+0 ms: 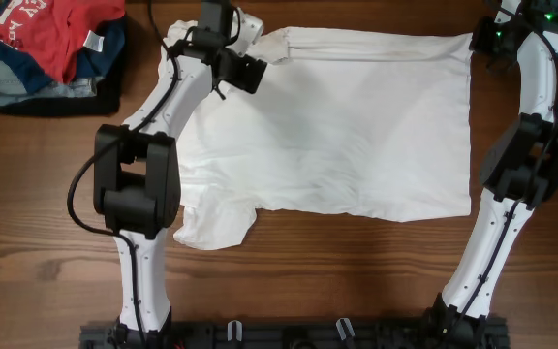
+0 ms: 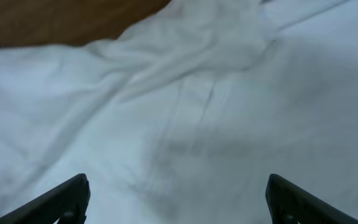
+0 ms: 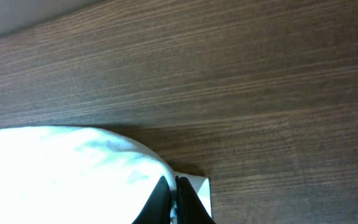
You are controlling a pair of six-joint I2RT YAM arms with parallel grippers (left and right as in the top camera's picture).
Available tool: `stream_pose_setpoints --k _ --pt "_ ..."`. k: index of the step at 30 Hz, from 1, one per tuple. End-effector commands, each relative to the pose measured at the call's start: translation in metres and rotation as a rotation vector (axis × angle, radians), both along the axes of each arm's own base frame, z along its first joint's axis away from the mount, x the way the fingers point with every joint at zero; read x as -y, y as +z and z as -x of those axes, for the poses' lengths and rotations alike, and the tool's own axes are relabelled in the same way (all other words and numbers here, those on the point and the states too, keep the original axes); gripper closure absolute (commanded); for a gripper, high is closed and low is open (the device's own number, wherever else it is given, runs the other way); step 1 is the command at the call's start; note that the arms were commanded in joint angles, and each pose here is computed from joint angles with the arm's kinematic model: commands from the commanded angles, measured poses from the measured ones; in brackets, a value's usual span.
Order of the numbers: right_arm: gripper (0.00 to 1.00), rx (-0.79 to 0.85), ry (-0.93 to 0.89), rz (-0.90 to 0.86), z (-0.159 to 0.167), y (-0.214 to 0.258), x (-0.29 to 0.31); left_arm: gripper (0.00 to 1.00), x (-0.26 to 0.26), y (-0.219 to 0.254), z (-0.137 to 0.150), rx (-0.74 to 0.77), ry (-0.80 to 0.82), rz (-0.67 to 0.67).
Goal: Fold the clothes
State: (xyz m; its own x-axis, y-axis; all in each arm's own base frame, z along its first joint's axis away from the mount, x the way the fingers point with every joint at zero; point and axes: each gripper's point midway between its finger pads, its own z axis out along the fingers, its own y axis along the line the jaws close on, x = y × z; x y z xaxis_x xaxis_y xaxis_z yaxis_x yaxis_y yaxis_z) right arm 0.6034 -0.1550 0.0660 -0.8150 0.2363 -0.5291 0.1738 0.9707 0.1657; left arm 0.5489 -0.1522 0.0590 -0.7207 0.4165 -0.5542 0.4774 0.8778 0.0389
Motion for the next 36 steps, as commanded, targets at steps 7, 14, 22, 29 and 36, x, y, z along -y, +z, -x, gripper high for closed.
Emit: stream_pose_setpoints --k 7,14,22,29,36 --pt "0.96 -0.037 -0.006 0.001 0.004 -0.016 0.002 0.28 -0.032 -0.017 0.003 -0.09 0.115 0.053" --pt "0.96 -0.041 -0.005 0.0 0.005 -0.016 0.001 0.51 -0.031 -0.023 0.011 -0.143 0.153 0.083" --pt "0.96 -0.051 -0.006 -0.003 0.007 -0.017 0.001 0.55 -0.03 -0.048 0.012 -0.212 0.3 0.153" --pt "0.96 -0.052 -0.006 -0.004 0.007 -0.017 0.001 0.54 -0.028 -0.049 0.002 -0.199 0.379 0.211" --pt "0.96 -0.051 -0.008 -0.005 0.007 -0.017 0.001 0.64 -0.023 -0.048 0.002 -0.201 0.392 0.226"
